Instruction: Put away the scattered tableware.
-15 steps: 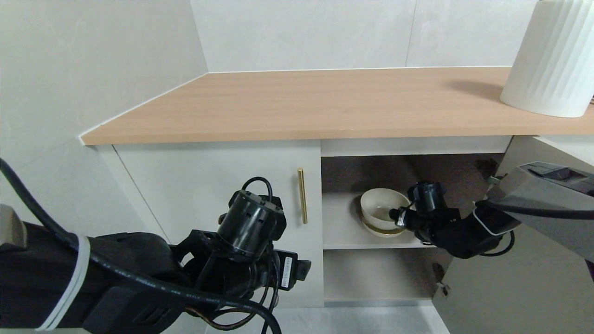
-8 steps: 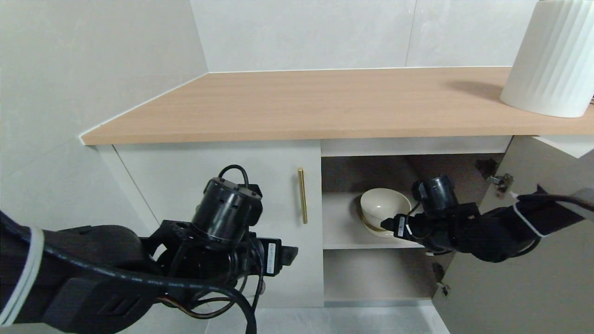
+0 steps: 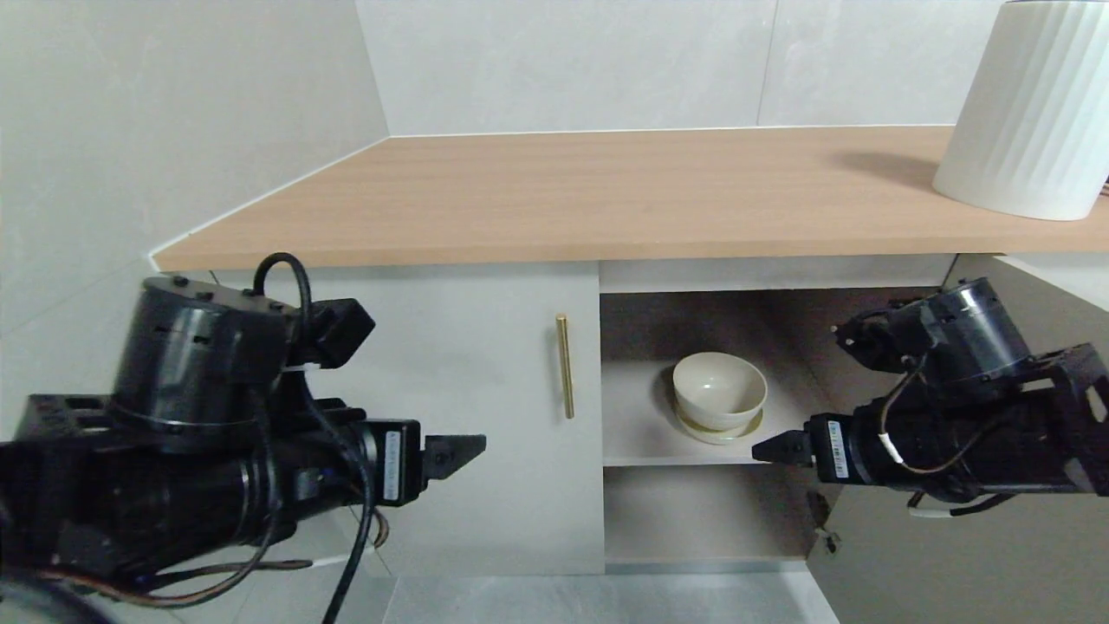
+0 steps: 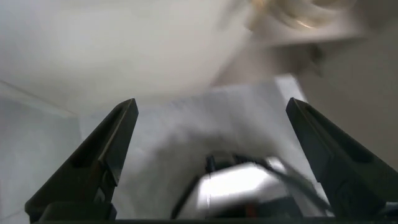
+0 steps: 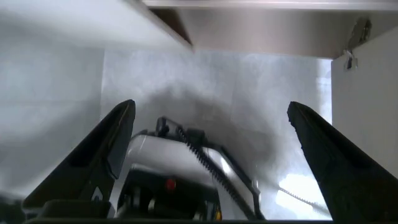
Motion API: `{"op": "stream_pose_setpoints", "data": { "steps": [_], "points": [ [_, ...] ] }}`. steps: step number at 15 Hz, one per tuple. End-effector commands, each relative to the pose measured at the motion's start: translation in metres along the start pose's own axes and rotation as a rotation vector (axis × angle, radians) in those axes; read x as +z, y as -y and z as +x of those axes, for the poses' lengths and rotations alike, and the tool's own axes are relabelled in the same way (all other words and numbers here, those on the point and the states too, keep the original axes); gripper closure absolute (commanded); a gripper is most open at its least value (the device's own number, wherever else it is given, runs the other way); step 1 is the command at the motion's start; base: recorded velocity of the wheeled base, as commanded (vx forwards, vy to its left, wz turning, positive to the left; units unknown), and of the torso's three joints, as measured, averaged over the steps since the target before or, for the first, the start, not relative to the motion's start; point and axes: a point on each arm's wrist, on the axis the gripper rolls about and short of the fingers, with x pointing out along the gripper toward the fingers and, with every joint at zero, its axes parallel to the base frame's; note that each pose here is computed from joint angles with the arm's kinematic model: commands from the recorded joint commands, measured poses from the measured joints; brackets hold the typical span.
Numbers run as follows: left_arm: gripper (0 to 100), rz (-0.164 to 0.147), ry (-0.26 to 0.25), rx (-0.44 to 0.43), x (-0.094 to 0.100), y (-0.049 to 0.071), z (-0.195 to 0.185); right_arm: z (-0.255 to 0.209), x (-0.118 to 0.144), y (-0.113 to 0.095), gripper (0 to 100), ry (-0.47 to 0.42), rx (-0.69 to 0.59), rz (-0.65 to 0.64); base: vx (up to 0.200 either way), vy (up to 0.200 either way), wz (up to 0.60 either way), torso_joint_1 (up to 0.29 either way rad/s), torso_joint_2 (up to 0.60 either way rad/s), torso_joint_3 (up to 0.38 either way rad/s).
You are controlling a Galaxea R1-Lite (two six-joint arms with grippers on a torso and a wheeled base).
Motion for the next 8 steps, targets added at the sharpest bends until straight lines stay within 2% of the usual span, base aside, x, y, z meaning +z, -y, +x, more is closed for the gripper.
{"op": "stream_pose_setpoints", "data": {
  "steps": [1,2,4,8],
  "points": [
    [0,0.027,0.03,-0.067,-0.008,-0.009,-0.041,-0.04,-0.024,0.005,0,0.022,0.064,-0.024,0.0,0.0,0.0,0.0,0.0,0.0],
    [0,0.027,0.029,-0.065,-0.009,-0.009,-0.041,-0.041,-0.026,0.005,0,0.02,0.067,-0.026,0.0,0.0,0.0,0.0,0.0,0.0],
    [0,0.004,0.004,-0.035,-0.013,-0.015,-0.04,-0.047,-0.035,0.003,0,0.011,0.077,-0.068,0.0,0.0,0.0,0.0,0.0,0.0],
    [0,-0.013,-0.006,-0.035,-0.015,-0.015,-0.039,-0.049,-0.037,-0.005,0,0.01,0.105,-0.097,0.0,0.0,0.0,0.0,0.0,0.0]
  ]
}}
